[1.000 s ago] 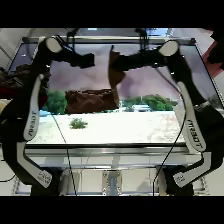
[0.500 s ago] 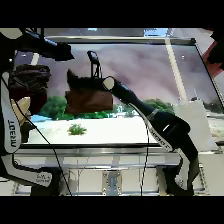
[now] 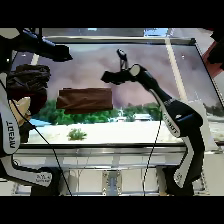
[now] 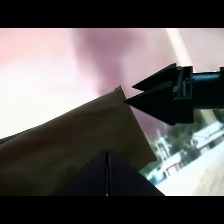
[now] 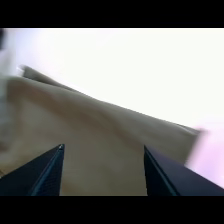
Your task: Fold the shirts.
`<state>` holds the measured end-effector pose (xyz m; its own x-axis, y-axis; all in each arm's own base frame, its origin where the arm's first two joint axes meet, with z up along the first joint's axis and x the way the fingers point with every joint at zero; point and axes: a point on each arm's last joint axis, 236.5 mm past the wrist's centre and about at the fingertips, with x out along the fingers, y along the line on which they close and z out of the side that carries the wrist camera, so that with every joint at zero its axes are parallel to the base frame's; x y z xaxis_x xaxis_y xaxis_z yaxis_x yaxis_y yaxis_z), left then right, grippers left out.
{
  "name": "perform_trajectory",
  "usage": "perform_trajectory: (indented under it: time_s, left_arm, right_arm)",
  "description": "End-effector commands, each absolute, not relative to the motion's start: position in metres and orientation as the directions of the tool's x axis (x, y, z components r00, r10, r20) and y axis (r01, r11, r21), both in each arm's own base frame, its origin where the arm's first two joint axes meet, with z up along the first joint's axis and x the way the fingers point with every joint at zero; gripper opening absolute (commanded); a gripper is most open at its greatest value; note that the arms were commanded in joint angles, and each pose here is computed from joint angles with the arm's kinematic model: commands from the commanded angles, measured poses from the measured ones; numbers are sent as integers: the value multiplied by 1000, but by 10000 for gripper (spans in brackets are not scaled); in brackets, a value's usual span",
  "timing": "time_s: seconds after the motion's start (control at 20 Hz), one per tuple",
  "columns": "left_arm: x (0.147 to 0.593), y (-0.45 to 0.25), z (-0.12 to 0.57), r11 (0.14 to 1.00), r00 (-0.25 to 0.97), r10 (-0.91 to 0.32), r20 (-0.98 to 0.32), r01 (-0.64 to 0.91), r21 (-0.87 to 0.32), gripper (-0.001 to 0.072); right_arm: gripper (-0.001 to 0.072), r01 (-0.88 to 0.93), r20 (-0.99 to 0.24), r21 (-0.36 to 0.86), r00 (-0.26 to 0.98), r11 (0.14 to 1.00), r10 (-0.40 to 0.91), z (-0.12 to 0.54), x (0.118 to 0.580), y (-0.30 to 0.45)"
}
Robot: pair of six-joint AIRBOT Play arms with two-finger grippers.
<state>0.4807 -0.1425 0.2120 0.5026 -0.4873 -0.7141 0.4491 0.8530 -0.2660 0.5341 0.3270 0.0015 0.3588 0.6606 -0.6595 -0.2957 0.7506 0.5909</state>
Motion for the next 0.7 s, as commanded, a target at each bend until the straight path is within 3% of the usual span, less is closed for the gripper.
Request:
perform_trajectory:
  time_s: [0.0, 0.1, 0.2, 0.5, 0.65]
  left_arm:
    - [492, -142, 219, 859, 548, -485, -681, 446, -253, 11]
    - [492, -142, 220, 859, 550, -485, -680, 446, -252, 11]
    - [492, -142, 220, 859, 550, -485, -680, 446, -252, 11]
    - [492, -142, 220, 859, 550, -485, -680, 446, -252, 11]
    - [492, -142, 220, 859, 550, -485, -680, 446, -252, 11]
  right_arm:
    - [542, -124, -772, 601, 163, 789, 614, -41, 505, 256]
    - [557, -85, -772, 619, 119, 781, 625, -57, 496, 255]
    - [621, -60, -729, 677, 78, 734, 680, -64, 489, 272]
    - [619, -30, -608, 792, 44, 610, 793, -77, 480, 332]
    - [616, -27, -597, 801, 44, 599, 801, -88, 473, 358]
